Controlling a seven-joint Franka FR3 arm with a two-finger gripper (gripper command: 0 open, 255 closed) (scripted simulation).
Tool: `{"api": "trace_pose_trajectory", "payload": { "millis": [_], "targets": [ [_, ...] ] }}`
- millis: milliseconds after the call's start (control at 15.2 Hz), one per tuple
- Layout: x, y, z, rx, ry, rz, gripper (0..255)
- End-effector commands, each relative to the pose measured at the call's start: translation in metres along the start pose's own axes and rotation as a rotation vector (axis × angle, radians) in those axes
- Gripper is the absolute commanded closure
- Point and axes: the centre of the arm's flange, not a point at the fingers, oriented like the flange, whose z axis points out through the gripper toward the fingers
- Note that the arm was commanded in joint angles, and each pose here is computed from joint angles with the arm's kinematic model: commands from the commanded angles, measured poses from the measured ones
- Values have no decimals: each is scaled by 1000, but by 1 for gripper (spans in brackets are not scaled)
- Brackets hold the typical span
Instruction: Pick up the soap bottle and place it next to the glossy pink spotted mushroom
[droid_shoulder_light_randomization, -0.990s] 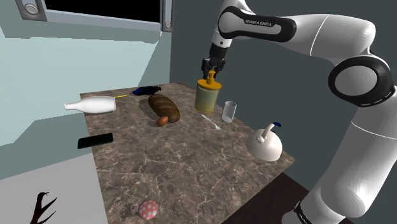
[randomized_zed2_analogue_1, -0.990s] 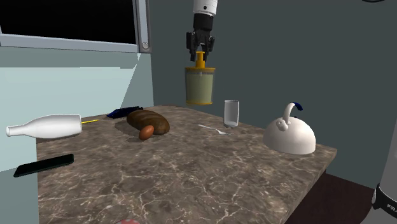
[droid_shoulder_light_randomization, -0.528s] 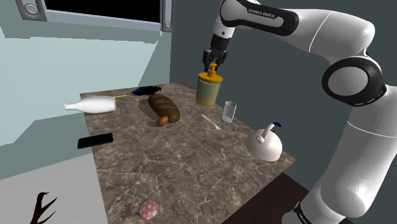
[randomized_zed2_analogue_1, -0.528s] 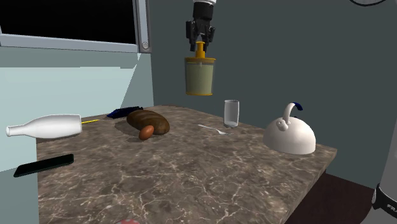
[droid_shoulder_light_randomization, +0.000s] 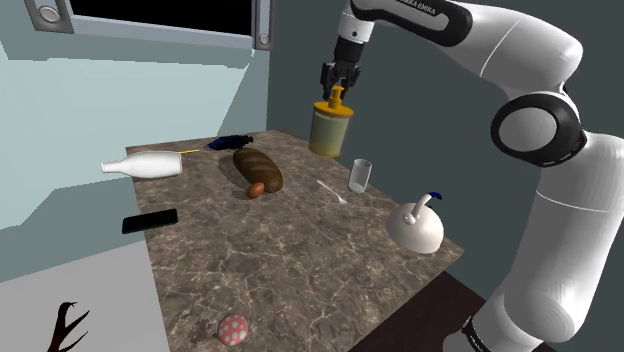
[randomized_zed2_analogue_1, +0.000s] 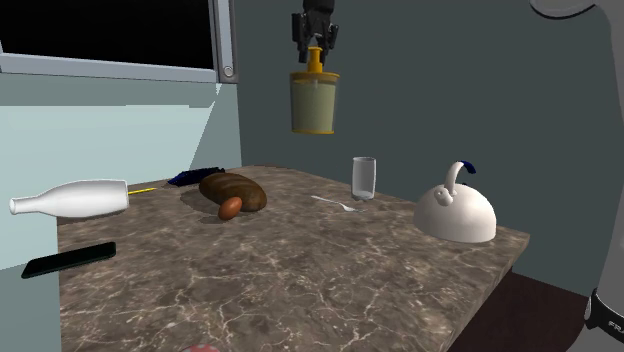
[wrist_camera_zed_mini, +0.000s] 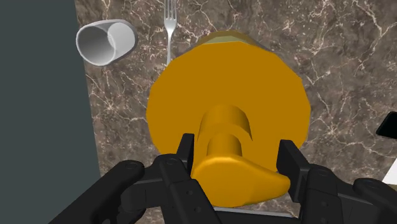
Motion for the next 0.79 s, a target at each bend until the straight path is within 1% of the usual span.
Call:
{"api": "trace_pose_trajectory", "payload": {
  "millis": [0, 330, 726],
  "targets": [
    [2, 0, -11, 0, 1, 0, 255],
    [5, 0, -34, 0, 1, 0, 255],
    [-53, -54, -42, 0, 1, 0, 255]
  ]
}}
